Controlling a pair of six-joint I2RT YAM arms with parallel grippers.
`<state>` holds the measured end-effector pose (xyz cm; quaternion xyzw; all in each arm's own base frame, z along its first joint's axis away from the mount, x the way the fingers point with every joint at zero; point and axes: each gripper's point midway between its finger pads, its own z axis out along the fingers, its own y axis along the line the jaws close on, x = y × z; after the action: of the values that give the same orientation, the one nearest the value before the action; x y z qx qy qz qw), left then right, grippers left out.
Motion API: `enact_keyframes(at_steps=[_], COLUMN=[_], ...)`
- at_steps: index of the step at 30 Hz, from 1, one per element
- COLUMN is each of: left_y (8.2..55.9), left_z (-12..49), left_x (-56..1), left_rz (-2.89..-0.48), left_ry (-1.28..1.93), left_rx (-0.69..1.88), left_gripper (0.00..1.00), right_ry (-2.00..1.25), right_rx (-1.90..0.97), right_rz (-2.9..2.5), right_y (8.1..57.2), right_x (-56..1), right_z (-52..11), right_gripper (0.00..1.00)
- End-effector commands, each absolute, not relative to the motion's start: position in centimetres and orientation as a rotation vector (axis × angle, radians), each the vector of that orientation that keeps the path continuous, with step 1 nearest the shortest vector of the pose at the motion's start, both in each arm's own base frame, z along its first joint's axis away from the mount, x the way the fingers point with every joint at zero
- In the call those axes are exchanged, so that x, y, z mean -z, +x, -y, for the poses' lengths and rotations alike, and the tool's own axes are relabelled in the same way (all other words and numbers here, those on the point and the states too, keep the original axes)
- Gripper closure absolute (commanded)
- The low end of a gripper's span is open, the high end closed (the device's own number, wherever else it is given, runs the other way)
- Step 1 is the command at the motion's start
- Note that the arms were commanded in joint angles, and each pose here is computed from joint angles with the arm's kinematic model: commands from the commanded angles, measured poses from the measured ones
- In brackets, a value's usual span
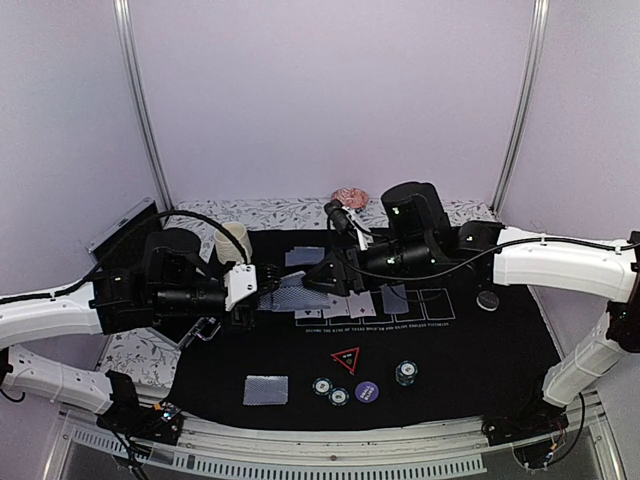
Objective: Distribute texas hold em gaming equipment
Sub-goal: Pick up the poker card from the face-down deck piles.
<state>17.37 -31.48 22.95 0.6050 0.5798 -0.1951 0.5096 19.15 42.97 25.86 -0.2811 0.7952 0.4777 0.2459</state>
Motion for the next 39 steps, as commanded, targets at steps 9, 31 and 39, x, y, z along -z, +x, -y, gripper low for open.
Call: enact_keyframes(at_steps=[9, 31, 39], left_y=[17.5, 17.6, 17.6], left_z=[31.5, 31.6, 31.5], left_x=[-24.6, -24.6, -24.6], left_rz=[-1.371, -1.375, -1.374], left_ry=[1.417, 1.417, 1.415], left_rx=[0.486, 0.487, 0.488], left_gripper=[0.51, 0.51, 0.51], right_ry=[-0.748, -0.72, -0.728], right_rx=[-1.353, -1.38, -1.392], right_rz=[-2.142, -2.244, -2.246], right_y=[18.4, 17.4, 17.2], right_x=[-28.7, -26.7, -26.8], right_z=[-42.5, -41.8, -41.7], right_gripper=[0.49, 0.7, 0.77])
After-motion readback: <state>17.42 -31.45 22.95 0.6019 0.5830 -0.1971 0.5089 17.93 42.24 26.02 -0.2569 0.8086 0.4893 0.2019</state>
